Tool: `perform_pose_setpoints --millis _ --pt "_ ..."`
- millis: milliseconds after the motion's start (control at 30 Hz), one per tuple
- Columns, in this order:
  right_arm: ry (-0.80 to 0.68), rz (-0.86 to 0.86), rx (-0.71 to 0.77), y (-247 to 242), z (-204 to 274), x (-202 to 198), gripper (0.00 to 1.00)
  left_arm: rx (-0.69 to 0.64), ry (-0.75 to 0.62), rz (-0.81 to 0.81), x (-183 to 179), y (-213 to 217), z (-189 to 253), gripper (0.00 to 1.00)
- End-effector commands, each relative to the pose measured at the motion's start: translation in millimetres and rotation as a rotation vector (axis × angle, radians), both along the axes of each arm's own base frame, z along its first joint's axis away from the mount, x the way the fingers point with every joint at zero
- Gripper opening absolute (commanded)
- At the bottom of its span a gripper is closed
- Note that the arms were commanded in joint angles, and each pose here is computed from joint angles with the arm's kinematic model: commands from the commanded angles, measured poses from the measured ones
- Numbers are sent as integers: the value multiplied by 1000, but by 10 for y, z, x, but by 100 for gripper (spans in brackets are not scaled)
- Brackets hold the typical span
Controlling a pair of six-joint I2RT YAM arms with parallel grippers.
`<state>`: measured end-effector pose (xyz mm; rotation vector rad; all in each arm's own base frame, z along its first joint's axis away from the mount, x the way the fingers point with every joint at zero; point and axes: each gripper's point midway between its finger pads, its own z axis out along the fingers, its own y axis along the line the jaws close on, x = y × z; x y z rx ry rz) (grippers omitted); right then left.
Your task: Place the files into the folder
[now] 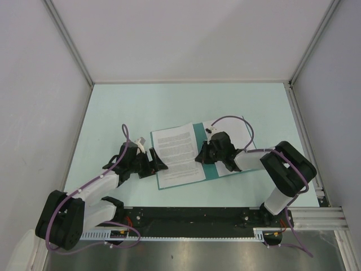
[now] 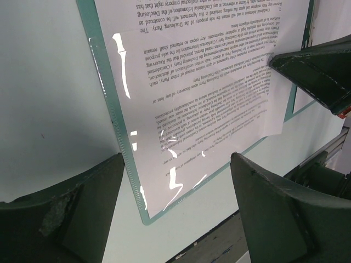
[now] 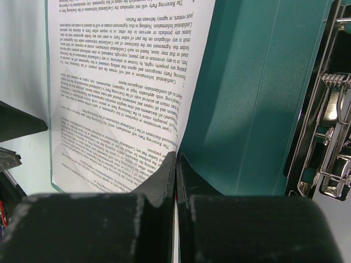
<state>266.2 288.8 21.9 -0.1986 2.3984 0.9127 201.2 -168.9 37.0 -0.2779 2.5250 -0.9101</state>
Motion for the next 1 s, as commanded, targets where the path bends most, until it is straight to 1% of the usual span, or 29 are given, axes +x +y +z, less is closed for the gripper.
perform_pose_setpoints --millis 0,200,533,800,967 --pt "-11 -44 24 24 60 -28 0 48 56 4 -128 77 -127 86" --pt "-26 -38 23 31 55 -31 0 45 55 3 -127 71 -124 86" --pt "-37 87 66 46 -30 -19 0 47 57 3 -137 77 -139 86" --pt "-24 119 87 103 -40 -77 0 44 52 7 -122 73 -114 86" --pt "-18 102 74 116 -20 -109 0 43 50 7 -117 71 -99 86"
